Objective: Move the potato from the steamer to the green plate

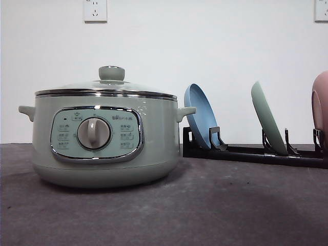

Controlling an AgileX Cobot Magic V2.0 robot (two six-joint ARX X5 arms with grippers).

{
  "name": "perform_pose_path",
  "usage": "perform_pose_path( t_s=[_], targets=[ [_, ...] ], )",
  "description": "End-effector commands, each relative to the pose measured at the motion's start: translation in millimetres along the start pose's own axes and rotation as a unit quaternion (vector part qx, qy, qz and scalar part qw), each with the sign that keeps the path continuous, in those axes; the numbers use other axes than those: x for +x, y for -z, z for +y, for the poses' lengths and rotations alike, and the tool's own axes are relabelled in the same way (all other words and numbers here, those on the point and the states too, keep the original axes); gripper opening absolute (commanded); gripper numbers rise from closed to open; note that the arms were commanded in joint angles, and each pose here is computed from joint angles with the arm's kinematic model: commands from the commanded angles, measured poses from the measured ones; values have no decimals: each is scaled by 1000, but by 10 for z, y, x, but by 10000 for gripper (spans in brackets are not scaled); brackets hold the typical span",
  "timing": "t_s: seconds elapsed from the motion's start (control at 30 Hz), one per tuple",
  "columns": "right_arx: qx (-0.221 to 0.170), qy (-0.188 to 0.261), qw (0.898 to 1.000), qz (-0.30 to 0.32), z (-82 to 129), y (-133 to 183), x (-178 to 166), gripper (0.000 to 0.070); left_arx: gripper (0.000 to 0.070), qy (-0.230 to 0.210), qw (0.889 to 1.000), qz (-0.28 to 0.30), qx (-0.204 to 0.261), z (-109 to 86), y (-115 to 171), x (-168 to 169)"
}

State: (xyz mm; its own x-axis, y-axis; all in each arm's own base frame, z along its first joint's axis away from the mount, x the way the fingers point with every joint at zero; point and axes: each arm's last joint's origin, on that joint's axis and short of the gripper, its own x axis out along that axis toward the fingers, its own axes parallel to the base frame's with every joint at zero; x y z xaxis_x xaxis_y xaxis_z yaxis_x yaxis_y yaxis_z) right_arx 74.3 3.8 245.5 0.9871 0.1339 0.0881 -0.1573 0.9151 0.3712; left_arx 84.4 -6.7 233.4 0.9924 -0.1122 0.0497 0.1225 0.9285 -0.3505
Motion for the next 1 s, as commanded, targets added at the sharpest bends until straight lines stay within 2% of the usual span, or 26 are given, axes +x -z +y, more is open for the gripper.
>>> perform_pose_path(
  t_s=[0.0,0.13,0.27,0.43,0.57,0.73,0.83,0.97],
  targets=[
    [27,-13,999,-16,84,-185,-23,1,10,25,999,-5,-25,-85,-180,1],
    [26,-46,999,-10,268,-572,-46,1,10,73,997,17,-25,-272,-564,35],
    [33,-72,996,48,410,-855,-10,1,10,113,992,58,-26,-461,-936,95],
    [47,-105,983,143,532,-1077,66,1,10,168,981,94,-12,-686,-1343,150],
    [46,-136,972,187,608,-1199,123,1,10,200,973,117,7,-816,-1561,165],
    [19,-193,956,218,715,-1316,196,1,10,238,961,137,34,-920,-1668,168],
    [-15,-219,945,241,776,-1348,241,1,10,275,946,164,45,-976,-1616,199],
    [-62,-261,926,268,862,-1364,290,1,10,320,924,195,78,-1062,-1523,233]
  ],
)
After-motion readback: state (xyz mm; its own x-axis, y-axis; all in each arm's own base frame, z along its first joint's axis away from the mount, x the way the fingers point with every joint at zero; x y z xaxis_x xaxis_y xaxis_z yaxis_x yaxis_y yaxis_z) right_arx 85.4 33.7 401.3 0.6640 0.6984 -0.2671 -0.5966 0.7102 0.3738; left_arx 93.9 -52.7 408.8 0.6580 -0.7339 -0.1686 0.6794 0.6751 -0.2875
